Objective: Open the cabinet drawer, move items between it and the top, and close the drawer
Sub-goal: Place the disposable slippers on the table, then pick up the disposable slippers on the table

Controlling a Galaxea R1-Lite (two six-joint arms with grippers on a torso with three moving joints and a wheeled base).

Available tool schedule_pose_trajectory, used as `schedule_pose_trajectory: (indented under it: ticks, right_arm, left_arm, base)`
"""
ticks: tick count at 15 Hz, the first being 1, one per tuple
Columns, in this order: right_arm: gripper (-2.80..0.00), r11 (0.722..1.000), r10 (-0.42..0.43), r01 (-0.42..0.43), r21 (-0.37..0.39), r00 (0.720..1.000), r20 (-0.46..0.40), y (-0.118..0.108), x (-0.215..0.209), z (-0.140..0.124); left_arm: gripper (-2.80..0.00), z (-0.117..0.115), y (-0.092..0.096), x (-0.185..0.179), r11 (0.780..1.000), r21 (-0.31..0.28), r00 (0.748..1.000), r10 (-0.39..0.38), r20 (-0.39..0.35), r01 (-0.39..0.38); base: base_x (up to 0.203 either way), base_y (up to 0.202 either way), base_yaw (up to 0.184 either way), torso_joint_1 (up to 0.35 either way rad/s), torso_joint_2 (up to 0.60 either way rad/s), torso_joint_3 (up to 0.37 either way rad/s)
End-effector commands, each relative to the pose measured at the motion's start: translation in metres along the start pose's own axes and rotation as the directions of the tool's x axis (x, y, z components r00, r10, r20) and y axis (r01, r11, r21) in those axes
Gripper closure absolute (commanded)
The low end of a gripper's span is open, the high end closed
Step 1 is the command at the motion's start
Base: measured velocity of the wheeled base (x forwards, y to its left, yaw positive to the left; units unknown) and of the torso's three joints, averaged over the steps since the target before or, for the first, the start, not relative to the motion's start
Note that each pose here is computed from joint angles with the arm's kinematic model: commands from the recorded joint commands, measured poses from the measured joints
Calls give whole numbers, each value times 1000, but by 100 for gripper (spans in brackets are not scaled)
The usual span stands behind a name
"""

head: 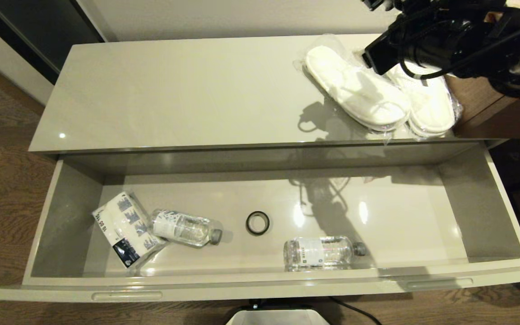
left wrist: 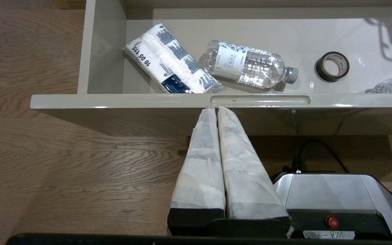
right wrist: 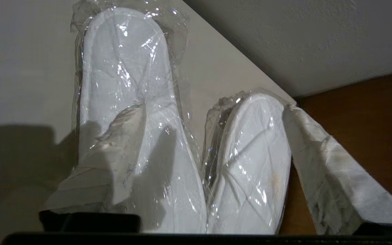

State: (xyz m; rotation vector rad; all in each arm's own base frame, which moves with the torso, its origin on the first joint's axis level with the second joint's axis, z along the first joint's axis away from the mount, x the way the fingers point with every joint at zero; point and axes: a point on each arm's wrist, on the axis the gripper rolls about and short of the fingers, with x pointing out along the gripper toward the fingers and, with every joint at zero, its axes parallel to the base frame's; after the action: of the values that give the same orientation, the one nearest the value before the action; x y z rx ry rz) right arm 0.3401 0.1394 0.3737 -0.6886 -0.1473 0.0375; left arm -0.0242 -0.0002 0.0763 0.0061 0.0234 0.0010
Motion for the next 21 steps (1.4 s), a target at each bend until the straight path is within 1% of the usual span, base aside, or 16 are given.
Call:
schedule_pose_trajectory:
  ticks: [1, 2, 3, 4, 5, 6, 8, 10, 11, 12, 13, 15, 17, 18, 19, 21]
  right_arm:
    - [0, 1000, -14, 14, 6, 1000, -17, -28, -43, 15]
    - [0, 999, 54, -53, 13, 994, -97, -26, -61, 12]
    - [0, 989, 149, -146, 33, 968, -201, -22, -82, 5]
    - [0, 969, 246, -241, 53, 921, -303, -18, -104, -1]
    - [0, 942, 332, -324, 89, 857, -394, -16, -128, -5]
    - [0, 911, 409, -377, 166, 787, -462, -12, -153, -6]
    - [0, 867, 498, -378, 324, 682, -536, -9, -191, -2]
    - [0, 865, 490, -280, 415, 648, -583, -15, -206, 2]
    - [0, 870, 475, -233, 435, 635, -610, -19, -210, 2]
    - [0, 880, 438, -157, 447, 632, -640, -22, -213, 1]
    - [0, 901, 370, -70, 429, 640, -673, -29, -218, -3]
    - [0, 915, 293, 23, 402, 648, -703, -52, -240, -10]
    - [0, 910, 231, 96, 404, 692, -684, -80, -270, -17]
    - [0, 917, 153, 155, 366, 713, -684, -88, -279, -19]
    - [0, 922, 72, 214, 323, 725, -685, -94, -284, -21]
    - [0, 923, 32, 236, 305, 742, -670, -105, -297, -24]
  left_arm:
    - [0, 0, 0, 0, 1000, 0, 1000, 0, 0, 0]
    - [0, 0, 0, 0, 1000, 0, 1000, 0, 0, 0]
    - [0, 0, 0, 0, 1000, 0, 1000, 0, 0, 0]
    - [0, 0, 0, 0, 1000, 0, 1000, 0, 2, 0]
    - [0, 0, 0, 0, 1000, 0, 1000, 0, 1, 0]
    - [0, 0, 0, 0, 1000, 0, 1000, 0, 0, 0]
    - [0, 0, 0, 0, 1000, 0, 1000, 0, 0, 0]
    - [0, 0, 0, 0, 1000, 0, 1000, 0, 0, 0]
    - [0, 0, 0, 0, 1000, 0, 1000, 0, 2, 0]
    - [0, 0, 0, 0, 1000, 0, 1000, 0, 0, 0]
    - [0, 0, 0, 0, 1000, 0, 1000, 0, 0, 0]
    - [0, 0, 0, 0, 1000, 0, 1000, 0, 0, 0]
    - [0, 0, 0, 0, 1000, 0, 1000, 0, 0, 0]
    - [0, 0, 0, 0, 1000, 0, 1000, 0, 0, 0]
    - [0, 0, 0, 0, 1000, 0, 1000, 0, 0, 0]
    - [0, 0, 0, 0, 1000, 0, 1000, 0, 0, 0]
  base:
    - [0, 0, 0, 0, 0, 0]
    - [0, 0, 0, 0, 0, 0]
    - [0, 0, 0, 0, 0, 0]
    - [0, 0, 0, 0, 0, 0]
    - [0, 0, 0, 0, 0, 0]
    - [0, 0, 0, 0, 0, 0]
    - [0, 0, 0, 0, 0, 0]
    - [0, 0, 0, 0, 0, 0]
    - [0, 0, 0, 0, 0, 0]
    - [0, 0, 0, 0, 0, 0]
    - [0, 0, 0, 0, 0, 0]
    - [0, 0, 0, 0, 0, 0]
    - [0, 0, 0, 0, 0, 0]
    - [0, 0, 0, 0, 0, 0]
    - [0, 0, 0, 0, 0, 0]
    - [0, 0, 0, 0, 0, 0]
